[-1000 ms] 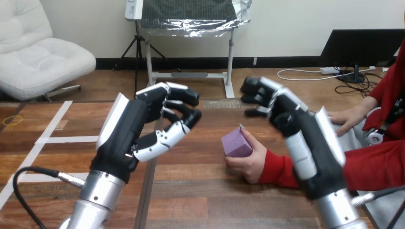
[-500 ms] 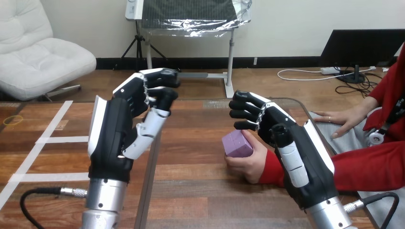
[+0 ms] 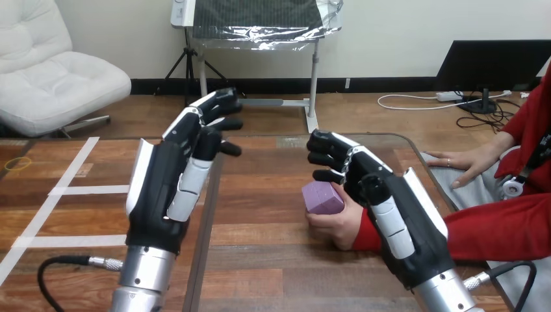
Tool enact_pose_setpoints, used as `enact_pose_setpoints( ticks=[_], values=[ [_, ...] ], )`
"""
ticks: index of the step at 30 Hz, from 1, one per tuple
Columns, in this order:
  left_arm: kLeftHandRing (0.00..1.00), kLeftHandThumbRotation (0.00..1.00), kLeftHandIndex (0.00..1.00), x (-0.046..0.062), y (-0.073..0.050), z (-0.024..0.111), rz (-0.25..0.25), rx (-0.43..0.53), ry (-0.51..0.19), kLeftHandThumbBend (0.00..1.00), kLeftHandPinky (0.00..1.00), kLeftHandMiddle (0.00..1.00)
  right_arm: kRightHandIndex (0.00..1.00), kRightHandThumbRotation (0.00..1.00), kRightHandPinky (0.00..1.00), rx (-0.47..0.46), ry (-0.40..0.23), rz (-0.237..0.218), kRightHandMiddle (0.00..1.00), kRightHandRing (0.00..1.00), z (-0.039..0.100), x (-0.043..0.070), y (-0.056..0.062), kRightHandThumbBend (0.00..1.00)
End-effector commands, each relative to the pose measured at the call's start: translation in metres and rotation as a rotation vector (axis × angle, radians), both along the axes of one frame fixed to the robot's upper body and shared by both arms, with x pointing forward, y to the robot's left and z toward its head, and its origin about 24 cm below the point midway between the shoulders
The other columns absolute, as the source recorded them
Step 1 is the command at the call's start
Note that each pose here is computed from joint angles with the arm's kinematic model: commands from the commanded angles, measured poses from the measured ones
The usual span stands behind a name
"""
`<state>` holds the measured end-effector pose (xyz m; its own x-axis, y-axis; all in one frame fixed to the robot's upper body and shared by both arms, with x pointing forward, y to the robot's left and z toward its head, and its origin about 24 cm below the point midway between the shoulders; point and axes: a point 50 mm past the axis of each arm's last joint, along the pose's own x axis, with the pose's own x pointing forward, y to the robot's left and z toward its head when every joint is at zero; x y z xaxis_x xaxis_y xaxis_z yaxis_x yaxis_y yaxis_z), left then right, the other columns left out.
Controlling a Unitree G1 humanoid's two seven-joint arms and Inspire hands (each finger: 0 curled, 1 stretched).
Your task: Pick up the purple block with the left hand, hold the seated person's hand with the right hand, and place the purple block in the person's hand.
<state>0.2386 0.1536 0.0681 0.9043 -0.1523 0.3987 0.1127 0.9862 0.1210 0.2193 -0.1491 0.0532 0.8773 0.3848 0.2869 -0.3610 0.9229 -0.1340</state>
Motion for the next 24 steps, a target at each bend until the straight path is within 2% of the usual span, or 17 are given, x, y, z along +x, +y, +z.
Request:
enact_pose_setpoints(
  ticks=[1, 12, 24],
  values=[
    [0.82, 0.99, 0.84, 0.0097, -0.0041, 0.0132, -0.032, -0.011, -0.046, 0.82, 0.66, 0.85, 0.85, 1.00, 0.81, -0.010, -0.063, 0.009, 0.87, 0.86, 0.0157, 0.0084, -0.0019, 0.82],
    [0.82, 0.97, 0.86, 0.0102, -0.0049, 0.0090, -0.051, -0.026, -0.002, 0.77, 0.66, 0.85, 0.86, 1.00, 0.83, -0.001, -0.068, 0.014, 0.88, 0.88, 0.0181, 0.0092, -0.0032, 0.83],
    [0.81, 0.94, 0.86, 0.0110, -0.0063, 0.0082, -0.073, -0.057, 0.007, 0.74, 0.67, 0.85, 0.85, 1.00, 0.82, 0.031, -0.085, -0.012, 0.86, 0.86, 0.0209, 0.0107, -0.0049, 0.84]
  ],
)
